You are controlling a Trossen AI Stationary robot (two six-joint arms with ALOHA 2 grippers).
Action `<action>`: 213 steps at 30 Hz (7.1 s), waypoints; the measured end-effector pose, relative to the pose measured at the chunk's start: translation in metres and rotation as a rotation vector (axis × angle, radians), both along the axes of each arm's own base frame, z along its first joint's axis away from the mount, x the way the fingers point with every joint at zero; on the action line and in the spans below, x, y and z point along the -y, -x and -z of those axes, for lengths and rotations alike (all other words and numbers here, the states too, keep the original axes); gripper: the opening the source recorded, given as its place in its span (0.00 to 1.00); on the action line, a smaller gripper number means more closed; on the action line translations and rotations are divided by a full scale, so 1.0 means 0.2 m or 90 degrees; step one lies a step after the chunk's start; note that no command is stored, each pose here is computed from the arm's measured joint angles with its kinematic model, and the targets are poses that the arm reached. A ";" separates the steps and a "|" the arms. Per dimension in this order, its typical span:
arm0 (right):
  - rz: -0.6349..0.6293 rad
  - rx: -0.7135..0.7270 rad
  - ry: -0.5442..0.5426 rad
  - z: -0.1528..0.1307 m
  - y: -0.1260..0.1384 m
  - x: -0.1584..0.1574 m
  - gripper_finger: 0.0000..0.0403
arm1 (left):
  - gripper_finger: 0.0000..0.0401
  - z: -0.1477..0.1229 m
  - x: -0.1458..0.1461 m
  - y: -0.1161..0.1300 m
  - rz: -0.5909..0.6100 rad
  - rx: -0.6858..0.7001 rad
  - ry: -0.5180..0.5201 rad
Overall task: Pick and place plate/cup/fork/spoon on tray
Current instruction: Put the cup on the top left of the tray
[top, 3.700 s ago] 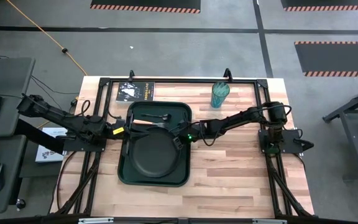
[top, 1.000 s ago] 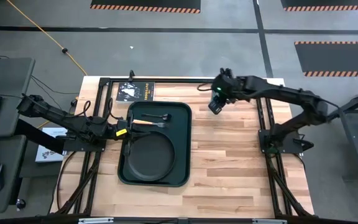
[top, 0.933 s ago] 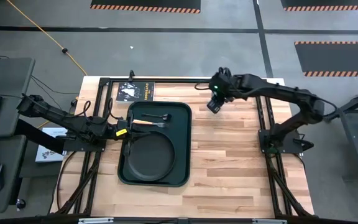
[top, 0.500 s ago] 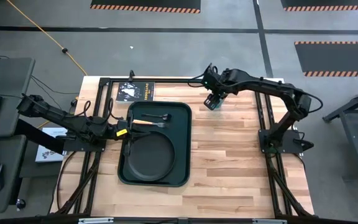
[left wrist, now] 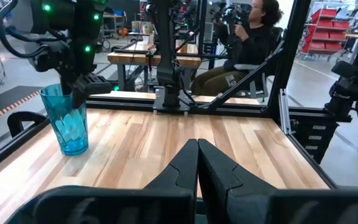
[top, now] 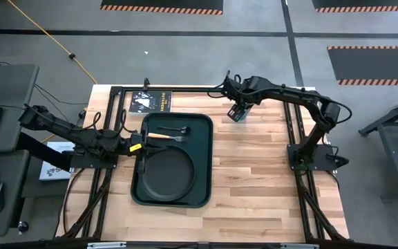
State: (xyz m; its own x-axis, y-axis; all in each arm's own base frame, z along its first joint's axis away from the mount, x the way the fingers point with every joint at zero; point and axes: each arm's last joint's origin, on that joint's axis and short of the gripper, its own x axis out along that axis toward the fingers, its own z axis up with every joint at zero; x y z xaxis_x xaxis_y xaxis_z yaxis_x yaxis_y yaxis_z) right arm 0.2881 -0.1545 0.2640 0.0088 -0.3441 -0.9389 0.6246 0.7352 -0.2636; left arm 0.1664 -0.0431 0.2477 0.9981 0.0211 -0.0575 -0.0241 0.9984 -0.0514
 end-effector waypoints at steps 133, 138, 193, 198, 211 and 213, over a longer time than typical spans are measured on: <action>-0.299 0.123 -0.142 -0.20 -0.68 -0.45 0.00 | 0.00 0.00 0.00 0.00 0.000 -0.005 0.010; -0.289 0.109 -0.150 -0.13 -0.68 -0.45 0.00 | 0.00 0.00 0.00 0.00 -0.001 -0.004 0.014; -0.251 0.136 -0.145 -0.12 -0.70 -0.43 0.00 | 0.00 0.00 0.00 0.00 0.000 -0.004 0.013; -0.251 0.136 -0.145 -0.12 -0.70 -0.43 0.00 | 0.00 0.00 0.00 0.00 0.000 -0.004 0.013; -0.237 0.137 -0.149 -0.12 -0.70 -0.43 0.00 | 0.00 0.00 0.00 0.00 -0.001 -0.004 0.013; -0.237 0.136 -0.150 -0.12 -0.70 -0.43 0.00 | 0.00 0.00 0.00 0.00 0.000 -0.004 0.013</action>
State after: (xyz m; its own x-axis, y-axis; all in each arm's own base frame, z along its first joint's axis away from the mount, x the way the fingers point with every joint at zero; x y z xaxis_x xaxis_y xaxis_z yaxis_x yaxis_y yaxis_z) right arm 0.4275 -0.0687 0.2877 0.2922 -0.0596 -0.9545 0.3305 0.9428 0.0423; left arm 0.1663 -0.0432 0.2470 0.9977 0.0202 -0.0641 -0.0248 0.9971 -0.0720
